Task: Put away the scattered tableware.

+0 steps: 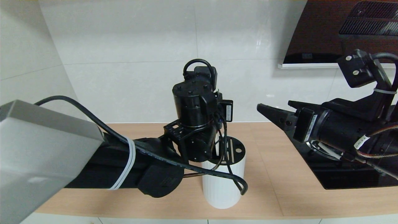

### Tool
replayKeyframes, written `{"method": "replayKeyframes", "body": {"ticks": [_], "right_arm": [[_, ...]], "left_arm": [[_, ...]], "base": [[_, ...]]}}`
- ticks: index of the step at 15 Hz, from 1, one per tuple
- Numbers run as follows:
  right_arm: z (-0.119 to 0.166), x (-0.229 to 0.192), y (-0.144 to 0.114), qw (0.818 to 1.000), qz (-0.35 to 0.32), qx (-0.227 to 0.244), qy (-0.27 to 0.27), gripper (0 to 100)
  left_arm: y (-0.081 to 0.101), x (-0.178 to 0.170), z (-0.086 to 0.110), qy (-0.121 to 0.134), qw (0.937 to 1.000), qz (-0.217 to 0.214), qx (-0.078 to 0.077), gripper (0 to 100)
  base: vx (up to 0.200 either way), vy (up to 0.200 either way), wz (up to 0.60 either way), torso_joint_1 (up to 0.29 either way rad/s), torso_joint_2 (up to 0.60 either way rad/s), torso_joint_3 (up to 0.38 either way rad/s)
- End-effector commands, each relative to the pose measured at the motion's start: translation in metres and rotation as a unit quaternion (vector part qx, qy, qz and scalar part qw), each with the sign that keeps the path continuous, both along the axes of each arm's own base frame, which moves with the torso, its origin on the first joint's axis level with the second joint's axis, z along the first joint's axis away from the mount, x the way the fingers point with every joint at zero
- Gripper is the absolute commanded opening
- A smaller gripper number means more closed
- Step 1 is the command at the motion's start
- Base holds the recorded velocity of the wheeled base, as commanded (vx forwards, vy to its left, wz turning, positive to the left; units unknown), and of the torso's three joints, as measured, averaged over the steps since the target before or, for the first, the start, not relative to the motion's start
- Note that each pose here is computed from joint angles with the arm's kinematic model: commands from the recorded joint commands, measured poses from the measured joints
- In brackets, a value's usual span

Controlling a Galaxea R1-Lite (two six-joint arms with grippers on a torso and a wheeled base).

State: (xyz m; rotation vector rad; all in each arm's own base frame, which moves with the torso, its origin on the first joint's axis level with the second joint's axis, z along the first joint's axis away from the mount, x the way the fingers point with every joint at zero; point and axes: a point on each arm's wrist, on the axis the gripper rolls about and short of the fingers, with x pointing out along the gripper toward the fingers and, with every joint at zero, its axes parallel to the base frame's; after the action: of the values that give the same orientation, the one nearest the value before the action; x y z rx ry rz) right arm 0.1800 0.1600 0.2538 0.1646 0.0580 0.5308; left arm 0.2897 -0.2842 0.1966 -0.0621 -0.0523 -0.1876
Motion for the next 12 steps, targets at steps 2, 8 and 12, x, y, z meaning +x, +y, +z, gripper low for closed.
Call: {"method": "replayKeyframes", "body": {"ticks": [2,8,12], "right_arm": [[-0.004,0.003,0.003,1.000,0.000,-0.005,0.006,100],[-0.005,0.003,0.003,1.000,0.000,-0.007,0.008,100],[-0.008,0.005,0.005,1.000,0.000,-0.011,0.012,100]], "left_arm": [[-0.007,-0.005,-0.005,0.006,0.9999,-0.010,-0.001,0],[-0.013,-0.007,-0.021,0.028,0.9994,-0.017,0.009,0],[-0.016,-0.005,-0.037,0.053,0.9984,-0.016,0.013,0]], "base": [[0.000,0.000,0.00,0.000,0.00,0.000],[0.000,0.000,0.00,0.000,0.00,0.000],[0.000,0.000,0.00,0.000,0.00,0.000]]}}
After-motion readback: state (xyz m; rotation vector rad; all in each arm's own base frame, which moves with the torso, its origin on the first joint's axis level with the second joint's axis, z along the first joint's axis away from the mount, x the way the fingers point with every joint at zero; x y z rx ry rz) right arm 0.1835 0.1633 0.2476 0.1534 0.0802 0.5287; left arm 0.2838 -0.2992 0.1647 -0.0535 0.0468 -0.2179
